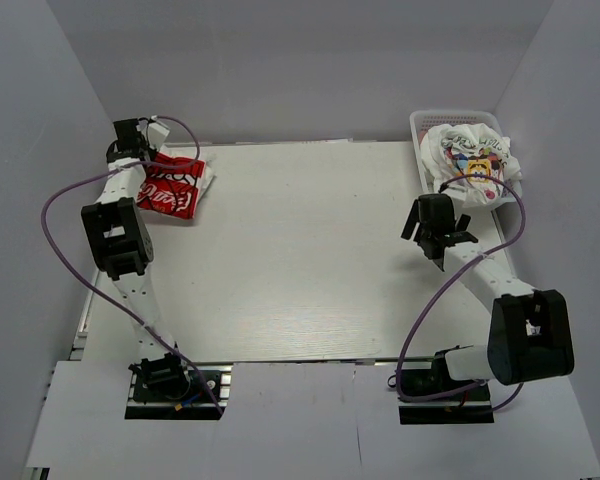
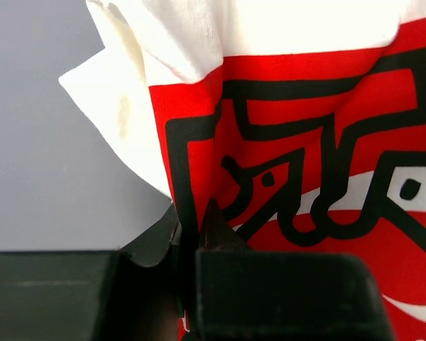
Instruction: Fold and stack the t-shirts
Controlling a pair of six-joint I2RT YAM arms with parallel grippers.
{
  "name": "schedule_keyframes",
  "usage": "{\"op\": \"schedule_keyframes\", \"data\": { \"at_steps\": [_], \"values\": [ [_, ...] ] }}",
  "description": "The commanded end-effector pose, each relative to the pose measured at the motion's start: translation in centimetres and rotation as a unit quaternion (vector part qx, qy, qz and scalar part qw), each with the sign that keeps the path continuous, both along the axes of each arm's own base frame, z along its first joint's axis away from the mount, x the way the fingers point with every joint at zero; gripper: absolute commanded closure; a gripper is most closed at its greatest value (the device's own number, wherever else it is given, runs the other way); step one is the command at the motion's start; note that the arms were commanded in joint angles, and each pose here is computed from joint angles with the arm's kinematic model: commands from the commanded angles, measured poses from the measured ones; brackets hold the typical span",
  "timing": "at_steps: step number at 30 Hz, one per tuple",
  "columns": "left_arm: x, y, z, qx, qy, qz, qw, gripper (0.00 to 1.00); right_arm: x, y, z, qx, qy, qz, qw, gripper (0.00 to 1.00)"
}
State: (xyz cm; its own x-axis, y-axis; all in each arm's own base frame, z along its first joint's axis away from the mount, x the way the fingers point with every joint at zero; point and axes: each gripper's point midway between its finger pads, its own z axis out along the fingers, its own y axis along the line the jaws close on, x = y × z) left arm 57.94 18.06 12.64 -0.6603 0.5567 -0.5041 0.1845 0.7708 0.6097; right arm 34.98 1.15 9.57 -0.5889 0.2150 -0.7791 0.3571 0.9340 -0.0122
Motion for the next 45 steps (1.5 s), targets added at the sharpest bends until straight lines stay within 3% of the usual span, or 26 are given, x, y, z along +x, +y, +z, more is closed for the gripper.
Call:
{"op": "schedule_keyframes", "data": {
  "at_steps": [1,3,4,5,6,7,8,13,16,20,21,24,26,28,29,30,31,32,33,35,36,38,41,45],
  "values": [
    [1.3,2.1,2.7,0.003,-0.058,0.032,0.998,1.00,1.1,0.2,1.3,-0.001,-0.009,-0.002,1.000,0.10],
    [1.2,2.9,1.0,-0.002,-0.051,0.052,0.997,1.00,1.2,0.3,1.1,0.000,-0.007,-0.001,1.000,0.10],
    [1.4,3.1,1.7,-0.002,-0.064,0.061,0.996,0.87,1.3,0.2,1.1,0.002,-0.007,-0.003,1.000,0.10],
    [1.2,3.4,0.9,-0.005,-0.062,0.079,0.995,0.52,1.3,0.3,1.1,0.000,-0.007,-0.002,1.000,0.10],
    [1.3,3.6,1.4,-0.006,-0.069,0.086,0.994,0.38,1.3,0.3,1.0,0.001,-0.006,0.000,1.000,0.10],
    [1.2,3.7,1.4,-0.006,-0.070,0.094,0.993,0.15,1.3,0.4,1.2,0.002,-0.007,0.002,1.000,0.10],
    [1.0,4.5,1.6,-0.008,-0.080,0.115,0.990,0.00,1.3,0.4,1.5,0.002,-0.012,0.001,1.000,0.10],
    [0.4,4.5,5.5,-0.031,-0.124,0.149,0.981,0.00,1.2,0.5,2.2,0.009,-0.028,0.006,1.000,0.10],
    [0.0,2.1,8.9,-0.064,-0.150,0.140,0.977,0.00,1.0,0.9,3.6,0.020,-0.052,0.018,0.998,0.10],
    [-0.2,-2.3,13.0,-0.174,-0.186,0.095,0.962,0.00,0.1,1.4,4.6,0.038,-0.080,0.034,0.995,0.10],
    [-0.3,-2.6,14.2,-0.192,-0.204,0.105,0.954,0.00,0.0,1.9,5.2,0.051,-0.092,0.044,0.993,0.10],
    [0.2,-6.8,18.0,-0.338,-0.248,0.119,0.900,0.00,-0.3,3.1,6.0,0.081,-0.120,0.073,0.987,0.10],
    [0.5,-12.4,19.0,-0.432,-0.221,0.059,0.872,0.00,-0.5,3.6,6.1,0.096,-0.128,0.081,0.984,0.10],
    [-1.7,-18.6,18.0,-0.514,-0.166,0.017,0.841,0.00,-0.8,4.4,6.5,0.114,-0.134,0.099,0.979,0.10],
    [-3.1,-23.8,17.4,-0.533,-0.144,-0.013,0.834,0.00,-1.0,4.7,6.7,0.122,-0.136,0.104,0.978,0.10],
    [-4.9,-26.4,12.2,-0.539,-0.129,-0.014,0.832,0.00,-1.2,5.0,6.5,0.129,-0.135,0.109,0.976,0.10],
    [-8.2,-29.0,15.5,-0.551,-0.162,-0.054,0.817,0.00,-1.0,5.4,6.9,0.139,-0.147,0.113,0.973,0.10],
    [-10.4,-31.3,14.6,-0.563,-0.155,-0.070,0.808,0.00,-1.1,5.4,6.8,0.142,-0.146,0.115,0.972,0.10],
    [-14.7,-35.1,9.1,-0.579,-0.087,-0.078,0.807,0.00,-1.2,5.5,6.8,0.149,-0.145,0.112,0.972,0.10],
    [-19.9,-38.7,9.4,-0.626,-0.057,-0.128,0.767,0.00,-2.1,5.3,6.2,0.150,-0.124,0.104,0.975,0.10],
    [-24.1,-40.6,5.2,-0.635,0.004,-0.140,0.760,0.00,-2.4,5.3,6.0,0.152,-0.120,0.103,0.976,0.10],
    [-26.7,-40.8,5.3,-0.637,0.002,-0.150,0.756,0.00,-3.0,5.2,6.3,0.158,-0.127,0.097,0.975,0.10],
    [-29.0,-39.4,3.7,-0.599,0.015,-0.126,0.790,0.00,-3.4,5.2,6.0,0.168,-0.151,0.095,0.969,0.10],
    [-29.7,-36.4,4.8,-0.573,-0.048,-0.096,0.812,0.00,-3.5,5.6,7.2,0.174,-0.189,0.117,0.959,0.10]
  ]
}}
